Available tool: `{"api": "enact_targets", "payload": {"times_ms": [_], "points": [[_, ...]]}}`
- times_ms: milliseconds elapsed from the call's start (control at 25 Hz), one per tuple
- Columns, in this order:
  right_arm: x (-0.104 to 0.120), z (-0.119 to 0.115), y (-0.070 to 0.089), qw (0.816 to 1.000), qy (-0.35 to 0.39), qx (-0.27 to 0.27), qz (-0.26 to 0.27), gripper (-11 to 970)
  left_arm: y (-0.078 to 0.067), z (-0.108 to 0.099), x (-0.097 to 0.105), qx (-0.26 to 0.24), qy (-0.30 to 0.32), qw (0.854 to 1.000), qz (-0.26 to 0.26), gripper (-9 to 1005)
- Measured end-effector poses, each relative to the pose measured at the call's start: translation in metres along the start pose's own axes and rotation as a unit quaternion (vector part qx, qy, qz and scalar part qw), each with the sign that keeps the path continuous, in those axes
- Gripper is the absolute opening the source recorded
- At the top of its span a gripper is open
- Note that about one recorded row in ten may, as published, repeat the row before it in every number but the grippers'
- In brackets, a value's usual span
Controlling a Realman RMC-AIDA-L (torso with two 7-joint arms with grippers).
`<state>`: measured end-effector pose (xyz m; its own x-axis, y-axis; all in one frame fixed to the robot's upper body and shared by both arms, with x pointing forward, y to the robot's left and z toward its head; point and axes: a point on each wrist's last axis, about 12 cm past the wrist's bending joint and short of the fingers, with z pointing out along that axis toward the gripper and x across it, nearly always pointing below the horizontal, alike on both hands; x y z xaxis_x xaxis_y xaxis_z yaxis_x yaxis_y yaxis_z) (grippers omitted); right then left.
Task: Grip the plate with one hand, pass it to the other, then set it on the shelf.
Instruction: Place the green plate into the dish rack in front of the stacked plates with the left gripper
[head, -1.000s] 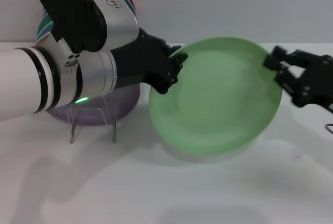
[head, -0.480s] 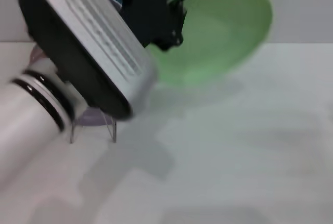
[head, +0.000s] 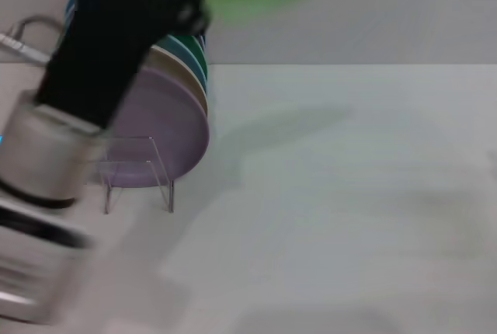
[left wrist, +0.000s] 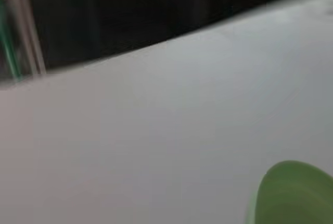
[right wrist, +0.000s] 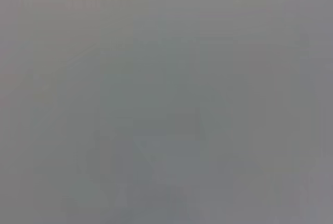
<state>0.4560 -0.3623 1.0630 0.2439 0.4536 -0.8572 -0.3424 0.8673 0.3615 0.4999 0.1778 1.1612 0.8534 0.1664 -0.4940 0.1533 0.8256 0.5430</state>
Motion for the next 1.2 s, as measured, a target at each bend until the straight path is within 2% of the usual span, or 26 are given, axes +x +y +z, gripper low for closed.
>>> {"api": "enact_targets", "payload": {"times_ms": [40, 80, 160, 200, 280, 320, 360, 400, 800, 1200], "points": [[0.001, 0.001, 0.000, 1.000, 0.002, 0.001, -0.001, 806, 0.000, 0.000, 0.000, 0.000, 0.000, 1.000, 0.000, 69], [0.001, 0.001, 0.000, 1.000, 0.004, 0.001, -0.001, 807, 0.006, -0.009, 0.009, 0.016, 0.003, 0.999, -0.034, 69], [0.002, 0.003, -0.001, 1.000, 0.008, 0.001, -0.003, 807, 0.018, -0.027, 0.027, 0.046, 0.016, 0.997, -0.064, 68], [0.003, 0.006, -0.001, 1.000, 0.012, -0.001, -0.003, 807, 0.032, -0.047, 0.045, 0.081, 0.029, 0.994, -0.061, 68], [0.004, 0.008, -0.001, 1.000, 0.018, -0.005, -0.003, 807, 0.036, -0.052, 0.049, 0.090, 0.031, 0.994, -0.053, 65], [0.005, 0.010, 0.000, 1.000, 0.020, -0.009, -0.003, 807, 0.048, -0.066, 0.057, 0.113, 0.035, 0.992, -0.030, 64], [0.005, 0.010, 0.000, 1.000, 0.020, -0.009, -0.003, 807, 0.048, -0.066, 0.057, 0.113, 0.035, 0.992, -0.030, 63], [0.006, 0.012, 0.001, 1.000, 0.023, -0.014, -0.003, 807, 0.056, -0.075, 0.062, 0.128, 0.046, 0.991, -0.015, 62], [0.008, 0.017, 0.005, 0.999, 0.027, -0.032, -0.006, 808, 0.073, -0.087, 0.070, 0.162, 0.077, 0.983, 0.029, 61], [0.010, 0.020, 0.012, 0.998, 0.028, -0.057, -0.016, 807, 0.081, -0.091, 0.073, 0.177, 0.086, 0.979, 0.049, 64]]}}
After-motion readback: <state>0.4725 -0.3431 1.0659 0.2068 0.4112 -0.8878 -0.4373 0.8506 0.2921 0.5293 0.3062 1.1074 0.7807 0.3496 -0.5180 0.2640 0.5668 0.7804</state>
